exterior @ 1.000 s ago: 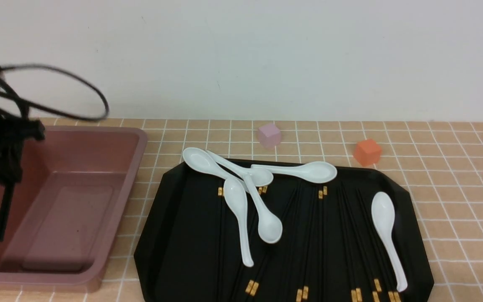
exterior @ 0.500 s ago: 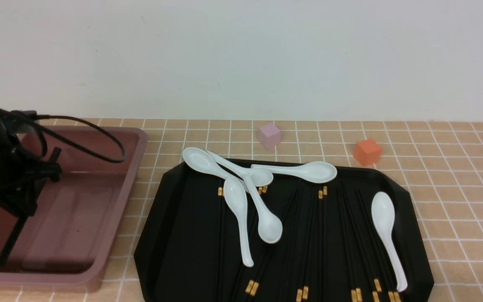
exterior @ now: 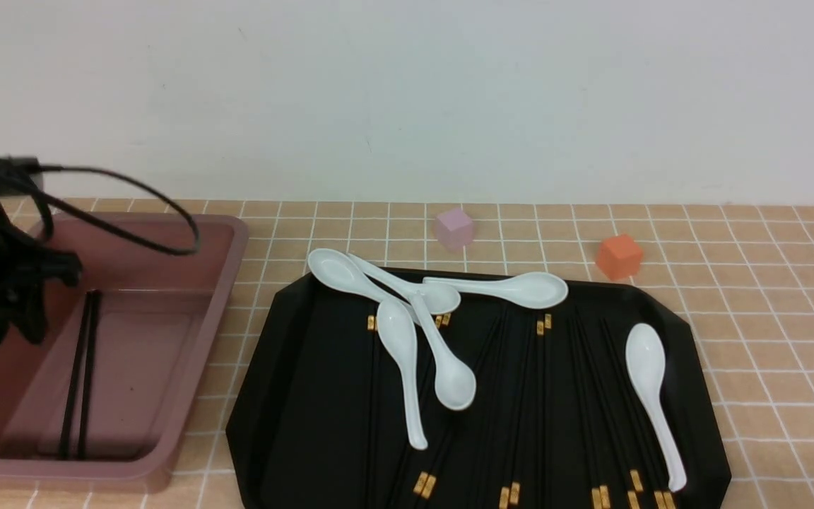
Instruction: On brown tablecloth take chopsticks from black tray and put them in box.
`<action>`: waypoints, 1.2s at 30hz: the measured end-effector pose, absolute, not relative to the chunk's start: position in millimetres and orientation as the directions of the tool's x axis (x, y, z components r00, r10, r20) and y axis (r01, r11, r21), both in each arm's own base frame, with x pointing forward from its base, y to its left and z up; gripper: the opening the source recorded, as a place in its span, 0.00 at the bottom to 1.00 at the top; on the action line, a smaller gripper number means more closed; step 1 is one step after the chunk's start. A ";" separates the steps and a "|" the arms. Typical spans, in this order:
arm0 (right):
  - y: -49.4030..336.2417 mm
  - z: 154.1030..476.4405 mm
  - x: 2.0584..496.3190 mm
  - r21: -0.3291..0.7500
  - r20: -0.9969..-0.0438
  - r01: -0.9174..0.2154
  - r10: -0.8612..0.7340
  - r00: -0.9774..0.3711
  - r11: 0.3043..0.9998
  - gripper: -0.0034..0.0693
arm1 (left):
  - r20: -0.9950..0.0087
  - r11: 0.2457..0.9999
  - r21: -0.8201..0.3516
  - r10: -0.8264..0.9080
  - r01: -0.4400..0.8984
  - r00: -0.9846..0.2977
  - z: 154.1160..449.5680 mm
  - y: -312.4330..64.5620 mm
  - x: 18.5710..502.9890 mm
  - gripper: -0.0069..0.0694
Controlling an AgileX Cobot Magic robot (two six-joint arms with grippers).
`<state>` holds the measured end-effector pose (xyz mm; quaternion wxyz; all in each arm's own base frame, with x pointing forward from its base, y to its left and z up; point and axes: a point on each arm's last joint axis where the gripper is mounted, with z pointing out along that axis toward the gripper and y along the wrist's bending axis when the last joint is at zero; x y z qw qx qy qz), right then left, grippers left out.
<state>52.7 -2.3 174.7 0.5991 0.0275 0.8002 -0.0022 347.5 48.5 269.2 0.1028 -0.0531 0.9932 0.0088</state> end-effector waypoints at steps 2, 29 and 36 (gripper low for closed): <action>-2.3 174.7 52.7 0.029 -0.959 0.047 0.041 -0.281 0.998 0.38 | -0.214 0.994 -0.002 -0.107 -0.109 -0.971 286.2 46.2 336.0 0.21; -2.3 174.7 52.7 0.029 -0.959 0.047 0.041 -0.281 0.998 0.38 | -0.749 0.855 -0.485 -0.297 0.184 -0.593 274.6 -36.3 88.9 0.07; -2.3 174.7 52.7 0.029 -0.959 0.047 0.041 -0.281 0.998 0.38 | -0.815 0.874 -0.455 -0.332 0.170 -0.476 260.2 -32.9 74.4 0.07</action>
